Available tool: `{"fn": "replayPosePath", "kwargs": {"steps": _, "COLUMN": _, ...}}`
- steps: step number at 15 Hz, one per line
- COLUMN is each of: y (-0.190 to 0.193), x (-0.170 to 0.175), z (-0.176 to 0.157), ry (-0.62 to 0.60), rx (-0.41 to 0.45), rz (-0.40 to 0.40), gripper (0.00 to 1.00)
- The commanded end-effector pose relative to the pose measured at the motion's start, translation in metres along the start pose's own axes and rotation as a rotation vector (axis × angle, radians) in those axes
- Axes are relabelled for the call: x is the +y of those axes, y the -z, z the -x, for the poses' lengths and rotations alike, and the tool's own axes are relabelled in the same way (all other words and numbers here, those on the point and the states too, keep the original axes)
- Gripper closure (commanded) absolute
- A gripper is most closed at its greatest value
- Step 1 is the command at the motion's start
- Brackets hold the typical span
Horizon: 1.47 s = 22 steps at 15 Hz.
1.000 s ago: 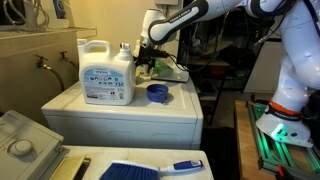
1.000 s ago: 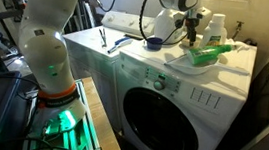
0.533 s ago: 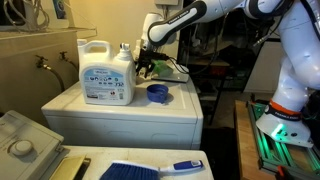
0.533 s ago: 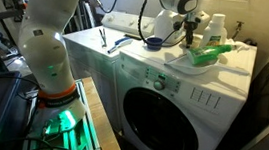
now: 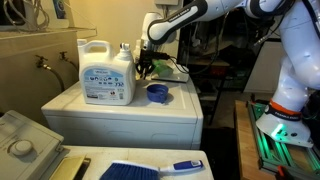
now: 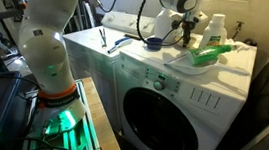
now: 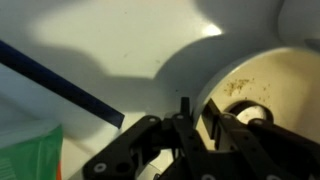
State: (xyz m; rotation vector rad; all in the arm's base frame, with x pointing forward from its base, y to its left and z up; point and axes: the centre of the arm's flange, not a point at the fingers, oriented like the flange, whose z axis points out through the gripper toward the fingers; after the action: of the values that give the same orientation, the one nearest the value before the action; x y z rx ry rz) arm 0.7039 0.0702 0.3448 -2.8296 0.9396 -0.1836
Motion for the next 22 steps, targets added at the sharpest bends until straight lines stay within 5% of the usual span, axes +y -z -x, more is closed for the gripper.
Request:
{"fn": "replayPosePath", "kwargs": {"steps": 1, "y": 0.006, "x": 0.016, "z": 0.012, "ry": -0.012, "rx": -0.043, "rz": 0.009, "gripper": 0.97}}
{"fn": "replayPosePath", "kwargs": {"steps": 7, "y": 0.021, "x": 0.042, "z": 0.029, "ry": 0.018, "rx": -0.044, "rz": 0.011, "gripper": 0.95}}
{"fn": "replayPosePath", "kwargs": {"steps": 15, "y": 0.049, "x": 0.076, "z": 0.06, "ry": 0.262, "rx": -0.04, "rz": 0.059, "gripper": 0.97}}
{"fn": "replayPosePath", "kwargs": {"steps": 22, "y": 0.051, "x": 0.097, "z": 0.067, "ry": 0.325, "rx": -0.049, "rz": 0.083, "gripper": 0.97}}
